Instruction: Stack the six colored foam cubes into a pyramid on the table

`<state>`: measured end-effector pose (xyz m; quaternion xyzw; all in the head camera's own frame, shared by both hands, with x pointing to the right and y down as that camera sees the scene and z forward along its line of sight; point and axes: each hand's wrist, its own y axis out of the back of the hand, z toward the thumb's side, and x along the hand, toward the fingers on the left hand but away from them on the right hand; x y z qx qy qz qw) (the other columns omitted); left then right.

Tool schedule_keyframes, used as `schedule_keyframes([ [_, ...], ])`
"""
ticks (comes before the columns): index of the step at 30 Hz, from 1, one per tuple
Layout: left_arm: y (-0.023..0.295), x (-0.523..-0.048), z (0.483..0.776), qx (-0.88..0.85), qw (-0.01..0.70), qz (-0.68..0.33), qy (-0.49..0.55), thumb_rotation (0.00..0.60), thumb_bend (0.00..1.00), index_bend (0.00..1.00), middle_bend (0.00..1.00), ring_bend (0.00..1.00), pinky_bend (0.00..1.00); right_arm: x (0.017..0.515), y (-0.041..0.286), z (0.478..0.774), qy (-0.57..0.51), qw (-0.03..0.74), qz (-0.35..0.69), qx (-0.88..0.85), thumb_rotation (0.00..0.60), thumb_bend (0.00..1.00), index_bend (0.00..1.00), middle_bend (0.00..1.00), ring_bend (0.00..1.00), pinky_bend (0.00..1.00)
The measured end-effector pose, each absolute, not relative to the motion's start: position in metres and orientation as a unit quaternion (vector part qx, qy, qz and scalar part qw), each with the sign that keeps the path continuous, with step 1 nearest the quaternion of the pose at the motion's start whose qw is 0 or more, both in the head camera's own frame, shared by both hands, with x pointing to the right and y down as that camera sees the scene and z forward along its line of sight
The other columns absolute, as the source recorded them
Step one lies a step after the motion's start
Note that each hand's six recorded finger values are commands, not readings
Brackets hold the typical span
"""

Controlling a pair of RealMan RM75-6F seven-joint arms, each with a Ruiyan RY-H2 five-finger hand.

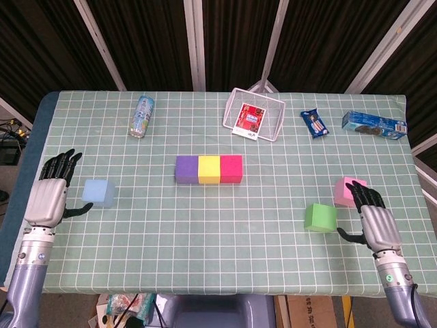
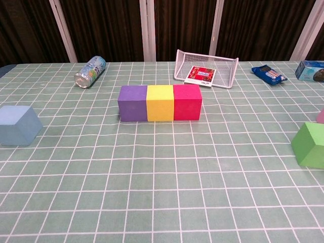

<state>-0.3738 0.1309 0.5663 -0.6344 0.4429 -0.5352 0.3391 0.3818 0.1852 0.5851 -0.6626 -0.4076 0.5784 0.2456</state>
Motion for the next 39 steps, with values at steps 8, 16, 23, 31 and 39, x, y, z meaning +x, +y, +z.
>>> schedule_keyframes([
  [8, 0.128, -0.371, 0.551, -0.636, 0.348, -0.517, 0.455, 0.6, 0.01, 0.0, 0.0, 0.0, 0.01, 0.361, 0.196, 0.589, -0.372, 0.241, 0.586, -0.678, 0.6, 0.24, 0.0, 0.0, 0.0, 0.0],
  [16, 0.126, -0.374, 0.545, -0.635, 0.345, -0.515, 0.46, 0.6, 0.01, 0.0, 0.0, 0.0, 0.01, 0.354, 0.207, 0.608, -0.344, 0.211, 0.608, -0.684, 0.6, 0.24, 0.0, 0.01, 0.0, 0.0],
  [23, 0.127, -0.374, 0.545, -0.638, 0.343, -0.515, 0.459, 0.6, 0.01, 0.0, 0.0, 0.0, 0.01, 0.352, 0.204, 0.625, -0.343, 0.199, 0.617, -0.68, 0.6, 0.24, 0.0, 0.06, 0.03, 0.0],
  [31, 0.126, -0.375, 0.545, -0.638, 0.343, -0.514, 0.46, 0.6, 0.01, 0.0, 0.0, 0.0, 0.01, 0.351, 0.197, 0.641, -0.34, 0.196, 0.625, -0.675, 0.6, 0.24, 0.06, 0.09, 0.05, 0.0],
  [39, 0.127, -0.375, 0.546, -0.639, 0.342, -0.516, 0.457, 0.6, 0.01, 0.0, 0.0, 0.0, 0.01, 0.358, 0.197, 0.653, -0.33, 0.193, 0.638, -0.668, 0.6, 0.24, 0.08, 0.15, 0.1, 0.0],
])
